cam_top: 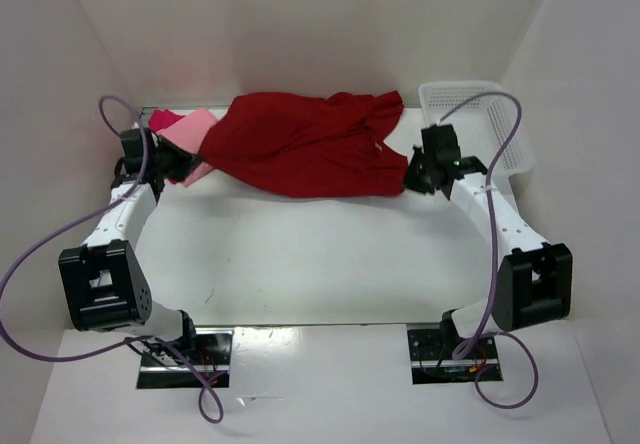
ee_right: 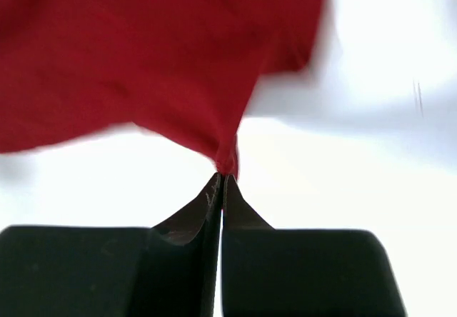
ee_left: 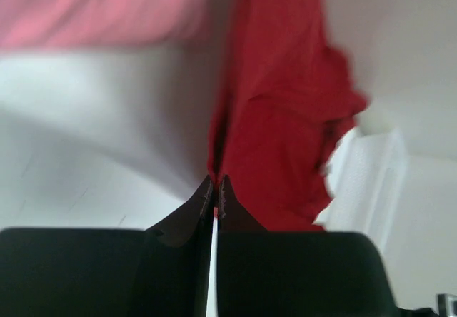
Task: Fold and stack the t-shirts
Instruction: Flatten out the tshirt
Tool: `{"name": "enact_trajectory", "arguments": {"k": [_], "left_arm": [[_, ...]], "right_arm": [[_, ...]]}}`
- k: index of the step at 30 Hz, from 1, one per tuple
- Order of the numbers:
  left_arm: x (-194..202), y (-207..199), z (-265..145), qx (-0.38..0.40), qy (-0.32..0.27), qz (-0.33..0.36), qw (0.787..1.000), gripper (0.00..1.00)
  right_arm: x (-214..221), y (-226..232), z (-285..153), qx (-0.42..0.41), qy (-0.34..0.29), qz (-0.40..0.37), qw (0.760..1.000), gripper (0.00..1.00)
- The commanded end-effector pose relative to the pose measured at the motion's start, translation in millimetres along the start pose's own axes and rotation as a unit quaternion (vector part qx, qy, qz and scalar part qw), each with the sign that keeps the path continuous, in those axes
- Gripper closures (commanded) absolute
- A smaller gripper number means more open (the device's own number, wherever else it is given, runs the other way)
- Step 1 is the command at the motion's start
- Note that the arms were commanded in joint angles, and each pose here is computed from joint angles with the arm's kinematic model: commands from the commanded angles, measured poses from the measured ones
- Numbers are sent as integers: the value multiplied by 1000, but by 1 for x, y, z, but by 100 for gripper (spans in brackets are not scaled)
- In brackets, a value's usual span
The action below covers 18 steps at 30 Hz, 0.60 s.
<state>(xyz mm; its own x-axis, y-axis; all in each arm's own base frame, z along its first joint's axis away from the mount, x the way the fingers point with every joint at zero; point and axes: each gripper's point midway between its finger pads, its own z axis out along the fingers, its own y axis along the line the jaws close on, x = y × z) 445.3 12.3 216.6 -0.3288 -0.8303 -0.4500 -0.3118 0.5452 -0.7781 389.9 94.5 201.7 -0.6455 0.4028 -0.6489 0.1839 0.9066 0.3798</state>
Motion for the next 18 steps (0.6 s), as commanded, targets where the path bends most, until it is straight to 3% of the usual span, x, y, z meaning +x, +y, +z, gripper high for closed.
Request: {"name": "enact_trajectory", "arguments": {"k": [1,4,6,10,14,18], "left_arm": [[12,9,-18,8,-13,48,999,100],[52,59,-25,-41,24,40,998,100],[78,90,-34,-78,51,37,995,100],[91,112,-63,-123,53,48,990,100],[103,137,-92,-177,70,36,981,100],[117,133,-105,-174,95,13,980,100]], "right_arm": [[37,-22,-30,6,12,20,1000,100],[88,-48,-39,40,75,39,996,100],[97,-43,-53,28,93,60,994,100],[133,-63,-80,74,166,71,981,100],[153,-75,-114,89,184,80,975,100],[150,-76,-140,95,173,92,976,100]]}}
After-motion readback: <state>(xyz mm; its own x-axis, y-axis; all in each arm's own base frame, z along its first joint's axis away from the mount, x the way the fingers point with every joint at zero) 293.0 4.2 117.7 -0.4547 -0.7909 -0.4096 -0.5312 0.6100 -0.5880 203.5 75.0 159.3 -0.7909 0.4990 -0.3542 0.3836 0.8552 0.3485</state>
